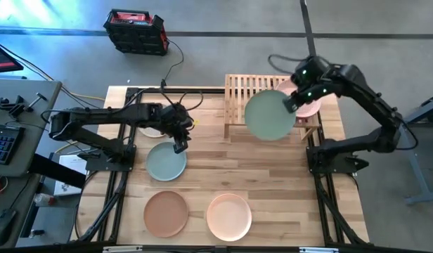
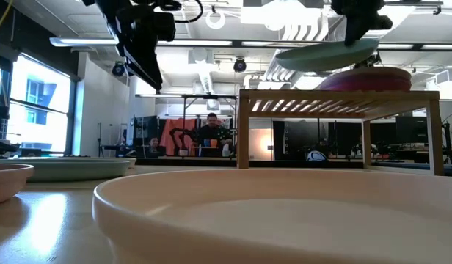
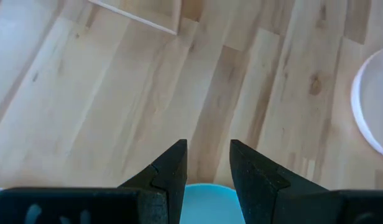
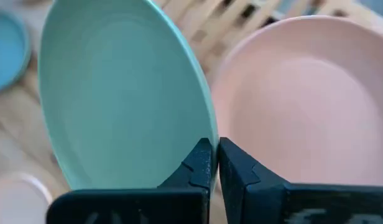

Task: Place and stack plates onto a shelf
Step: Stack the green plate on top of the light orange plate on the shelf

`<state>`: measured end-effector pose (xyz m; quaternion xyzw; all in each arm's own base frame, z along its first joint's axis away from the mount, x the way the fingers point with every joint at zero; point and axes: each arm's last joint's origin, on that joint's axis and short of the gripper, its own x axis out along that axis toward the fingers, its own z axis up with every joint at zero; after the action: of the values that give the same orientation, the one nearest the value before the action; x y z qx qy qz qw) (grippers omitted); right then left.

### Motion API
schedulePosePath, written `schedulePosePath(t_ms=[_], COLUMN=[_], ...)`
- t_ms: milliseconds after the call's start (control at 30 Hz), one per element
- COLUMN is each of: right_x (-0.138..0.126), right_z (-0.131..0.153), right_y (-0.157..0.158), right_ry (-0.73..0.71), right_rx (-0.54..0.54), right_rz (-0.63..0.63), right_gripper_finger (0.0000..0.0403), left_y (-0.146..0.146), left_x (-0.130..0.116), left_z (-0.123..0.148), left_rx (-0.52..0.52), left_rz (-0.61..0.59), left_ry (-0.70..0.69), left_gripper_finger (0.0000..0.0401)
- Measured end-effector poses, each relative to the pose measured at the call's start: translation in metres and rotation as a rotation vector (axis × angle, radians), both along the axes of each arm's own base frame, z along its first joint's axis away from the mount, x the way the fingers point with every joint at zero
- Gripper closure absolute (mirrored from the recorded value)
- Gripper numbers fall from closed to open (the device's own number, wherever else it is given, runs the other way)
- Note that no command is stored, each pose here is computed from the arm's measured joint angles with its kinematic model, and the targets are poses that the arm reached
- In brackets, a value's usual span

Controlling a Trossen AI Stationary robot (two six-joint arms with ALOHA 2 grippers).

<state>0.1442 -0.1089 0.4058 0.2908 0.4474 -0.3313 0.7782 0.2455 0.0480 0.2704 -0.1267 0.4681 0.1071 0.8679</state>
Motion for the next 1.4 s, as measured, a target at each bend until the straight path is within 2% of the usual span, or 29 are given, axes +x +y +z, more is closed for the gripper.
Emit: schedulePosePath(t_ms=[200,400,867,1133,1400], right_x=[-0.025,-0.041,-0.074,-0.082,-0.086], right_z=[0.003,0.007,0.019,0.009,-0.007], right_y=[-0.021,-0.027,0.014,0.029,0.033], right_ry=[-0.032,-0.074,-0.189,-0.216,-0.214], right_rx=[0.005,-0.001,-0.007,-0.002,0.033], right_rz=[-0.233,-0.421,-0.905,-1.045,-1.106], right_gripper_finger=[0.0403,0.0403,0.0403,0.0403,0.0403], left_y=[0.015,0.028,0.042,0.042,0.042], left_x=[-0.003,-0.007,-0.012,-0.012,-0.012], left_z=[0.000,0.000,0.000,0.000,0.000], left_rx=[0.023,0.039,0.045,0.046,0.045], left_rz=[0.023,0.053,0.105,0.104,0.104], left_ry=[0.004,0.007,0.008,0.008,0.008], left_gripper_finger=[0.0293,0.0293,0.0293,0.0293,0.0293])
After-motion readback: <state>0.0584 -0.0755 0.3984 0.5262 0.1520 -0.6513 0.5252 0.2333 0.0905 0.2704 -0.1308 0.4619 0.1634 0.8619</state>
